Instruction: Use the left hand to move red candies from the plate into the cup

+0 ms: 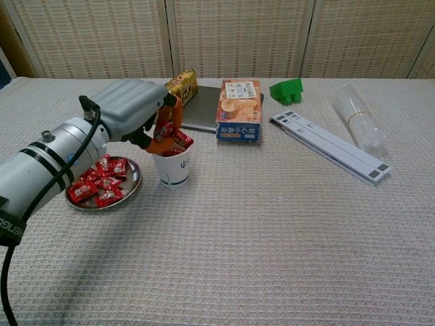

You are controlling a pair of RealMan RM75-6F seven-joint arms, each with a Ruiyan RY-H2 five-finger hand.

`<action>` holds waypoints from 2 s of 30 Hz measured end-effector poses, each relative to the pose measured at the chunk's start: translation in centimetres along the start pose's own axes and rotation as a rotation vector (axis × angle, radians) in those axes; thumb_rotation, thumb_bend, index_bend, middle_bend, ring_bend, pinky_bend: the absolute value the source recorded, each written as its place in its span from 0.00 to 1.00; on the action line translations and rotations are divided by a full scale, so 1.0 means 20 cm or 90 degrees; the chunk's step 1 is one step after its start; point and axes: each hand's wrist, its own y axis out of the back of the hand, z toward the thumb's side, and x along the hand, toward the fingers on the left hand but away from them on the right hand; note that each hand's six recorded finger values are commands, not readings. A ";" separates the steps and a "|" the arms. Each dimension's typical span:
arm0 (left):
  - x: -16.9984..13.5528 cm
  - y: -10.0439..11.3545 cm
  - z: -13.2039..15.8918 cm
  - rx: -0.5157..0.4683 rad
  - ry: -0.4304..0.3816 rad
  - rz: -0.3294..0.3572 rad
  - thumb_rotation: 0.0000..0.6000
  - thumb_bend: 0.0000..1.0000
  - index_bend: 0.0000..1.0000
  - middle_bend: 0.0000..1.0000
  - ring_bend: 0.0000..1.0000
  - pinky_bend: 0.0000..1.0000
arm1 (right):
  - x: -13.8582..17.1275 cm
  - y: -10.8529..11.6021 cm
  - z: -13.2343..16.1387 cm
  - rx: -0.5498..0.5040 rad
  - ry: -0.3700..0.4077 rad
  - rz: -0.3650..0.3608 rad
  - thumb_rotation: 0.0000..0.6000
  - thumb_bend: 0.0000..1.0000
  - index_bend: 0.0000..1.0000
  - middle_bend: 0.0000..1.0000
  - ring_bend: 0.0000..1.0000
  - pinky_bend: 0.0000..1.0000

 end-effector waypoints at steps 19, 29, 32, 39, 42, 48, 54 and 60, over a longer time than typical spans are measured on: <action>-0.03 -0.02 0.00 -0.039 -0.008 -0.041 1.00 0.39 0.07 0.30 0.28 1.00 | 0.01 0.01 0.00 -0.003 -0.001 -0.006 1.00 0.04 0.00 0.00 0.00 0.00; -0.02 0.01 0.00 -0.109 -0.016 -0.037 1.00 0.36 0.00 0.23 0.21 1.00 | 0.01 0.01 0.00 -0.004 0.001 -0.008 1.00 0.04 0.00 0.00 0.00 0.00; -0.01 0.00 0.00 -0.097 -0.019 -0.045 1.00 0.36 0.00 0.21 0.20 1.00 | 0.01 0.01 0.00 -0.004 0.000 -0.008 1.00 0.04 0.00 0.00 0.00 0.00; -0.01 -0.01 0.01 -0.090 -0.023 -0.050 1.00 0.35 0.00 0.17 0.18 0.77 | 0.01 0.01 0.00 -0.004 -0.001 -0.007 1.00 0.04 0.00 0.00 0.00 0.00; -0.01 -0.03 0.01 -0.087 -0.025 -0.057 1.00 0.35 0.00 0.17 0.17 0.68 | 0.01 0.01 0.00 -0.004 -0.002 -0.008 1.00 0.04 0.00 0.00 0.00 0.00; -0.01 -0.02 0.01 -0.091 -0.028 -0.057 1.00 0.35 0.00 0.17 0.17 0.62 | 0.01 0.01 -0.01 -0.005 -0.004 -0.007 1.00 0.04 0.00 0.00 0.00 0.00; -0.09 0.06 0.01 -0.107 -0.047 -0.029 1.00 0.35 0.00 0.16 0.17 0.62 | 0.01 0.01 0.00 -0.005 -0.002 -0.007 1.00 0.04 0.00 0.00 0.00 0.00; -0.27 0.08 -0.14 -0.115 -0.018 -0.029 1.00 0.35 0.03 0.17 0.18 0.79 | 0.02 0.01 0.02 -0.004 0.009 -0.006 1.00 0.04 0.00 0.00 0.00 0.00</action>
